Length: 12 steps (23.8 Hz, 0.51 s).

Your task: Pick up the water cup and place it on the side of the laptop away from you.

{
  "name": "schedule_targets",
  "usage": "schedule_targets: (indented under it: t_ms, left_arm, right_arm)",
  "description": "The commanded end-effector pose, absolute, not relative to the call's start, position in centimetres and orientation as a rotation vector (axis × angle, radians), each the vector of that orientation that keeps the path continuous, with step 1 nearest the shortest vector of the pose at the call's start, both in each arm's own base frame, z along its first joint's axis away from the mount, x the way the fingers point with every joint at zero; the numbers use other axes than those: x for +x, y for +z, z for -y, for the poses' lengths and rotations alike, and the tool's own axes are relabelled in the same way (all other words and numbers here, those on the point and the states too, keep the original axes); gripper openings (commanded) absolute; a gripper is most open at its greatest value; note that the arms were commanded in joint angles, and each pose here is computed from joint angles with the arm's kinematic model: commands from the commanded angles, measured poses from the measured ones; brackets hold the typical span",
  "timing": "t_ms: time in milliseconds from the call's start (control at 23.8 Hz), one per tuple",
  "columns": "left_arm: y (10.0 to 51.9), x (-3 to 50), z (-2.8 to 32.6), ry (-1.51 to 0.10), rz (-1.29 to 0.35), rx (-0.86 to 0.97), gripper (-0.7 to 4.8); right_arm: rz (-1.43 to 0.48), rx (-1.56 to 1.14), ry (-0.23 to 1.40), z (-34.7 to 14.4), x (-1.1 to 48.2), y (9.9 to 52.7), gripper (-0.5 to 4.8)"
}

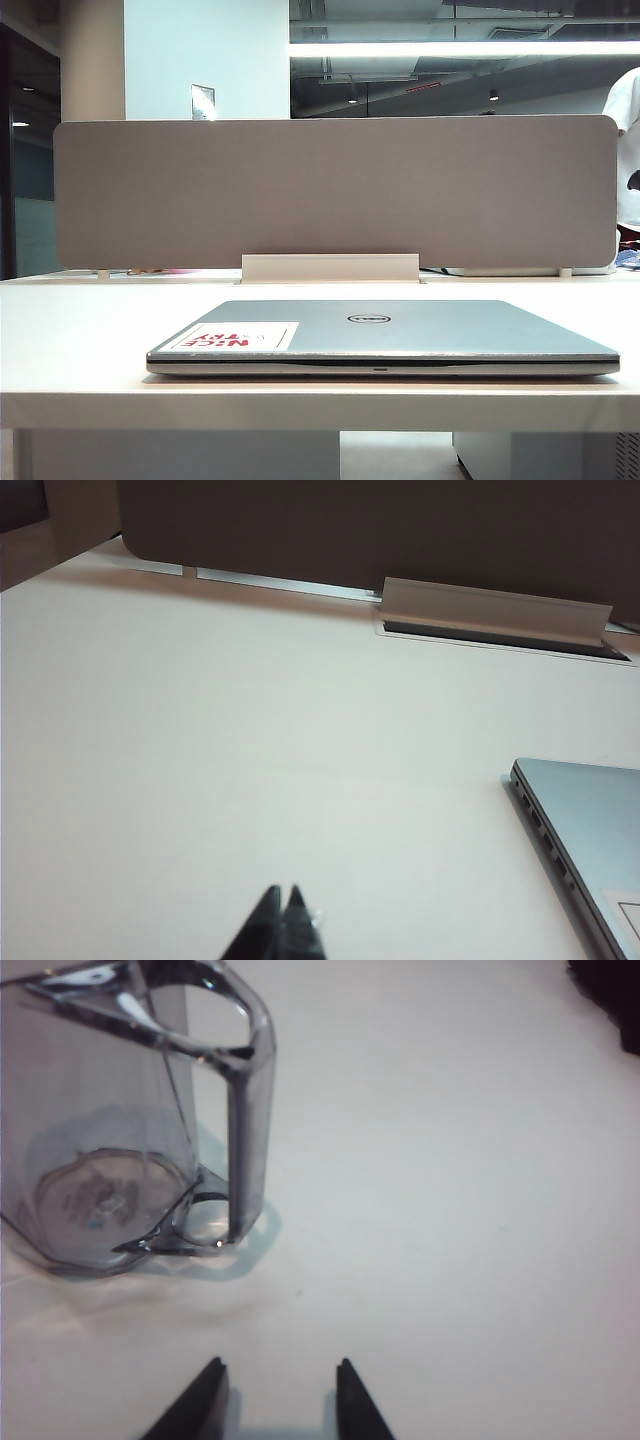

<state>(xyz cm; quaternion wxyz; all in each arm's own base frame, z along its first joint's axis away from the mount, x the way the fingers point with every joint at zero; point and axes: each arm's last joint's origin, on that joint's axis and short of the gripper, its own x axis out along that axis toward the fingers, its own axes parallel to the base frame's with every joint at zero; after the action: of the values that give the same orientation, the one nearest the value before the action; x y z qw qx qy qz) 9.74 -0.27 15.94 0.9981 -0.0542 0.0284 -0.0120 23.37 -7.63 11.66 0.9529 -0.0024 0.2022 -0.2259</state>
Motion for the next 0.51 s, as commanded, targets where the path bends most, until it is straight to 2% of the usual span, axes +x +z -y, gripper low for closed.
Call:
schedule_targets:
  t_ms: [42, 505]
  left_arm:
    - [16.1, 9.7, 0.3, -0.027, -0.049, -0.112, -0.06]
    - [16.1, 9.7, 0.3, -0.027, -0.050, -0.112, -0.06]
  right_arm:
    - [-0.334, -0.003, -0.438, 7.7, 23.8, 12.0, 1.58]
    - [-0.305, -0.006, -0.421, 8.0, 25.0, 11.8, 1.58]
